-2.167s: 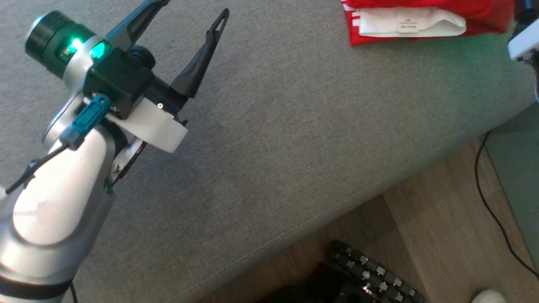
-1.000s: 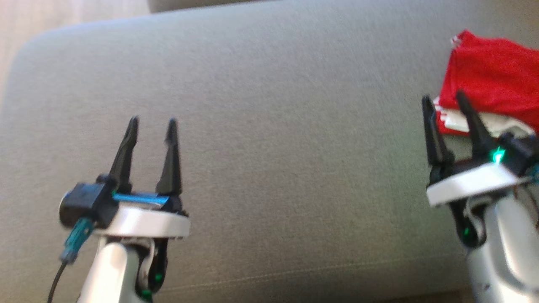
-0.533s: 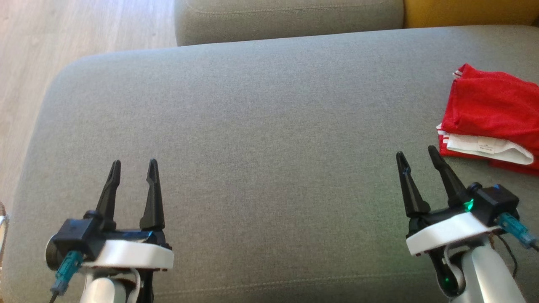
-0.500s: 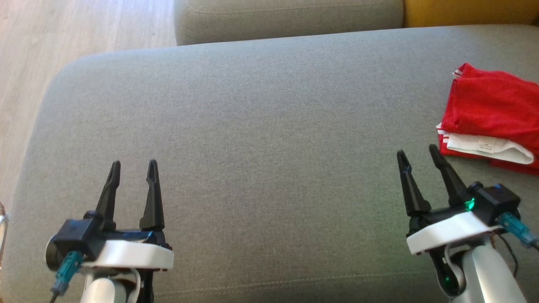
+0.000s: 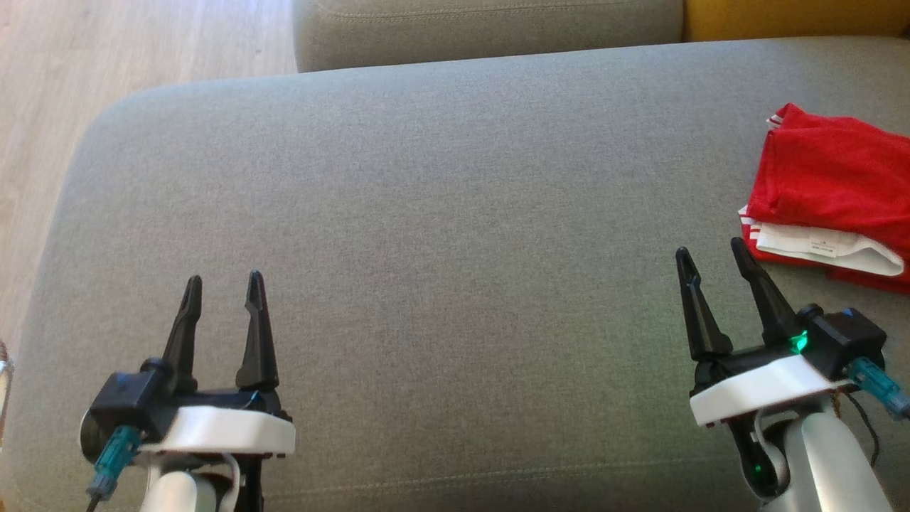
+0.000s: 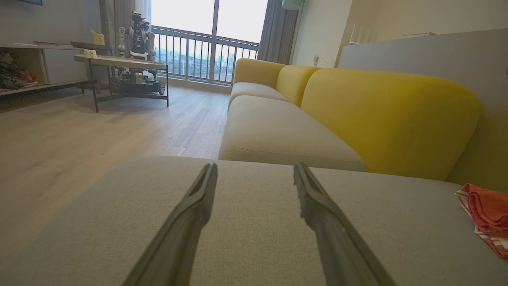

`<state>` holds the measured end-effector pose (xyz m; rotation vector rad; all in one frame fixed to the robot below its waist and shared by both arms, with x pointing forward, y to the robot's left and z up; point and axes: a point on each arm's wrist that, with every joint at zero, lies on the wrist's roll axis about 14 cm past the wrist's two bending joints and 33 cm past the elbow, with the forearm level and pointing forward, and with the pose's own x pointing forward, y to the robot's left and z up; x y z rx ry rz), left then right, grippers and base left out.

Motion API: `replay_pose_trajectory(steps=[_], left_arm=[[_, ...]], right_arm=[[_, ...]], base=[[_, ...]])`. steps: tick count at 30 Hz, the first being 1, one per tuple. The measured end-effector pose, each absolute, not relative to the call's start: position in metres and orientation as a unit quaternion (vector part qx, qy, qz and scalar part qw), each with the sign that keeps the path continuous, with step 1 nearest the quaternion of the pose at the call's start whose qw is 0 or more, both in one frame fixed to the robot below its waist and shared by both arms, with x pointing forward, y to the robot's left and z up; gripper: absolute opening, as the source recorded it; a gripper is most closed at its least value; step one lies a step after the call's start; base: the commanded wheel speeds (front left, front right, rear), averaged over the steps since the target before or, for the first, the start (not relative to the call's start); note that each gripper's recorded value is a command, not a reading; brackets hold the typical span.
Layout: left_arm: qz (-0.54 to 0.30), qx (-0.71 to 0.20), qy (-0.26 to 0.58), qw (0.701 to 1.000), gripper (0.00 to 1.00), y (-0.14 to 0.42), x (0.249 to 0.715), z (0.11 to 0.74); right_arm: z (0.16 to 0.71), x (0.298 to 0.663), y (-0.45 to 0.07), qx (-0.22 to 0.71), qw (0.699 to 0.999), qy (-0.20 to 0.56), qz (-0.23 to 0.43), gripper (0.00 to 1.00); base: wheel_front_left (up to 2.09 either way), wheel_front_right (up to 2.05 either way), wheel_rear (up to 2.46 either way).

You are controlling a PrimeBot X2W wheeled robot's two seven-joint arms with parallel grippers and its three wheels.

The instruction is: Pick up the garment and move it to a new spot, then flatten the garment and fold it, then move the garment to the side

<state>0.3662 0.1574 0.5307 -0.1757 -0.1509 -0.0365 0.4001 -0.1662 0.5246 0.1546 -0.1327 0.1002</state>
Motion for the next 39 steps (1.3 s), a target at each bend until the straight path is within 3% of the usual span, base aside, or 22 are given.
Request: replay_pose_trajectory(steps=[38, 39], left_arm=[[-0.013, -0.109, -0.072, 0.991, 1.00, 0.1629, 0.3699, 0.5280], [-0.012, -0.110, -0.069, 0.991, 0.00, 0.1631, 0.3697, 0.5264]], right_arm=[[0.5164, 0.4046, -0.1656, 0.083, 0.994, -0.055, 0.049, 1.00], [0.5147, 0.4045, -0.1655, 0.083, 0.994, -0.053, 0.049, 0.00]], base=[[0.00, 0.00, 0.00], [0.00, 0.00, 0.00]])
